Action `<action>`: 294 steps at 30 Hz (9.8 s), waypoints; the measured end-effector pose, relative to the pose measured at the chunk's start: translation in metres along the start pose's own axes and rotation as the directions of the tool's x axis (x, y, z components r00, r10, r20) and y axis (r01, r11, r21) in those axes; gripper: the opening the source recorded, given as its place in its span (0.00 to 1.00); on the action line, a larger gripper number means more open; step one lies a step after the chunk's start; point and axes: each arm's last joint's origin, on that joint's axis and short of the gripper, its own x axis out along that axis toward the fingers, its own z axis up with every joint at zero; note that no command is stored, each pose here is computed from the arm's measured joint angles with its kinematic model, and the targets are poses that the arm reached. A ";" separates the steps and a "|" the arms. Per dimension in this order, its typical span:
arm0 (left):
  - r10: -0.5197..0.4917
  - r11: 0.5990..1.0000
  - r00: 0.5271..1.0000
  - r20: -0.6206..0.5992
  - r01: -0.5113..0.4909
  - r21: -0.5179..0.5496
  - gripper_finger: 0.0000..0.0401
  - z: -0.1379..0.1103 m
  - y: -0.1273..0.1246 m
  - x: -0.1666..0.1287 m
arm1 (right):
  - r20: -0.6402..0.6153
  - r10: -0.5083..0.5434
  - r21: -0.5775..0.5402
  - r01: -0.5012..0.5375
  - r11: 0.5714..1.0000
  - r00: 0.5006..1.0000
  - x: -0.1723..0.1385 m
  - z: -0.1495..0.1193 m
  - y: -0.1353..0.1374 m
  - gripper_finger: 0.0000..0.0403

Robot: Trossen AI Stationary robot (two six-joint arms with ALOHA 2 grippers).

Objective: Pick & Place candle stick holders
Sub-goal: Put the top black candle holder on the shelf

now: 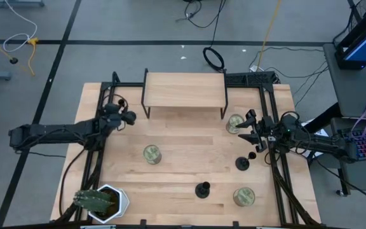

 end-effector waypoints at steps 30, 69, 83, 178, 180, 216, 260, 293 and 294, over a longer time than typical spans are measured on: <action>-0.114 0.972 0.971 0.210 0.065 0.228 0.03 0.135 -0.017 -0.053 | 0.001 -0.002 0.052 0.002 0.999 1.000 0.000 0.000 0.000 0.46; -0.403 0.894 0.911 -0.082 0.411 0.178 0.03 0.226 -0.069 0.106 | -0.052 -0.112 0.052 0.115 0.992 0.992 0.006 -0.008 -0.008 0.46; -0.362 0.905 0.927 -0.094 0.374 0.202 0.05 0.218 -0.072 0.125 | -0.054 -0.112 0.106 0.117 0.987 0.992 0.006 -0.008 -0.008 0.46; -0.726 0.506 0.591 -0.352 0.805 0.309 0.50 0.162 -0.184 -0.040 | -0.486 0.477 0.224 -0.423 0.878 0.732 -0.003 -0.060 0.023 0.23; -0.726 0.504 0.591 -0.351 0.805 0.313 0.50 0.162 -0.184 -0.040 | -0.485 0.477 0.232 -0.419 0.878 0.733 -0.003 -0.060 0.023 0.16; -0.769 0.485 0.579 -0.270 0.804 0.344 0.50 0.169 -0.188 -0.041 | 0.166 -0.372 -0.233 0.403 0.885 0.913 0.107 0.081 -0.025 0.12; -0.767 0.471 0.580 -0.276 0.800 0.373 0.50 0.169 -0.187 -0.041 | 0.119 -0.790 -0.188 0.795 0.577 0.602 0.139 0.089 -0.220 0.14; -0.767 0.470 0.580 -0.276 0.800 0.374 0.50 0.169 -0.187 -0.041 | 0.002 -0.814 -0.218 0.794 0.567 0.582 0.137 0.078 -0.223 0.20; -0.767 0.470 0.580 -0.276 0.800 0.374 0.50 0.169 -0.187 -0.041 | 0.004 -0.813 -0.220 0.794 0.567 0.582 0.137 0.078 -0.223 0.20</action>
